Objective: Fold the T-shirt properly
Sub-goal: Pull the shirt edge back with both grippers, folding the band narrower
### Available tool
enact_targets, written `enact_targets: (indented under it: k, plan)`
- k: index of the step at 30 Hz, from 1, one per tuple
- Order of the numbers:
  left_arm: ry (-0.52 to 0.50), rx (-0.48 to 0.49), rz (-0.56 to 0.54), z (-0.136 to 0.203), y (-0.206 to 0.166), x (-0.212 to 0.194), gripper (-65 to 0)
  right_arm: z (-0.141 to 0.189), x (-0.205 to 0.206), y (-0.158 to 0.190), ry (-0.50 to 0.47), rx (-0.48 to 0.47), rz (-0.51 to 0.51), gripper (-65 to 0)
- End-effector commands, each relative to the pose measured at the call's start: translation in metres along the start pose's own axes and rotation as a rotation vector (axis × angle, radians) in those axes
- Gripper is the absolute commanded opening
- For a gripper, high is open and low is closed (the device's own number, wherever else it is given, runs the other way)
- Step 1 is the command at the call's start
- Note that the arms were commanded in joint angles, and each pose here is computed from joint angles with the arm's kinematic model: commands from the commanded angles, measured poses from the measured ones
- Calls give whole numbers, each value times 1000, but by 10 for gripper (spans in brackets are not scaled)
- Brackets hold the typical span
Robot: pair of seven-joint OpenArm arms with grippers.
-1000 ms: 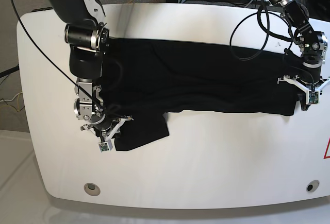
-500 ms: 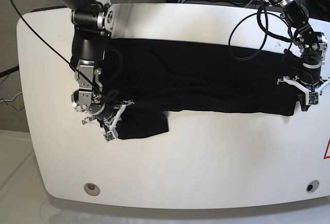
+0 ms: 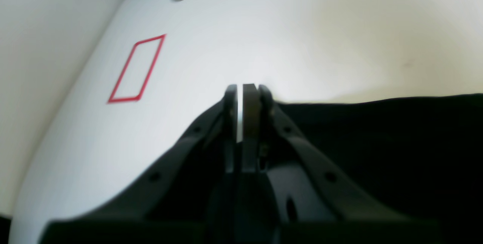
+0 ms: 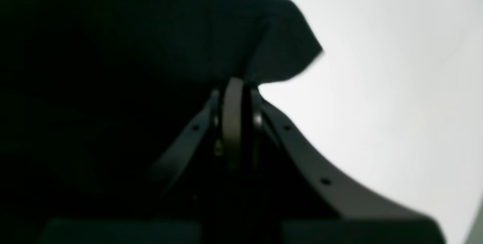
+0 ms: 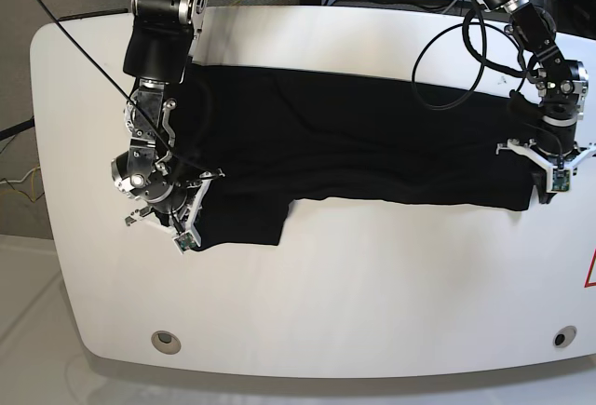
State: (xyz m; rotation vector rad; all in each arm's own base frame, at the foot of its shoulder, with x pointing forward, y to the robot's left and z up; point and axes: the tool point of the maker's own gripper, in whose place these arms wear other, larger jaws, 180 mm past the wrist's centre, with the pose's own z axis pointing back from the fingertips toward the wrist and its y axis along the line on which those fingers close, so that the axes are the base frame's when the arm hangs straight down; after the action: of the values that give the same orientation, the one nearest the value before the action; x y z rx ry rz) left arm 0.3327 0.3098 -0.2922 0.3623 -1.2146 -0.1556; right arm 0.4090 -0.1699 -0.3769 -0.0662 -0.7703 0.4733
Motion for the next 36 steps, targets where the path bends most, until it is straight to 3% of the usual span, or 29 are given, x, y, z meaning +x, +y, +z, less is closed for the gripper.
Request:
enact_targets:
  k: [1,17,26,36]
  plan:
    - [-59,17,-7,-1,7,18,-633,14,22,-13,-48,-41,23,-650]
    - [-54,12,-1,-1,5,15,-633,74,15,-16,-6,-171,67,-650]
    - [-11,-6,21,-6,0,-2,-633,107,-10,-16,100,-228,121,-650]
    - [-10,-7,22,-6,-1,-3,-633,115,-50,-2,209,-208,123,-650]
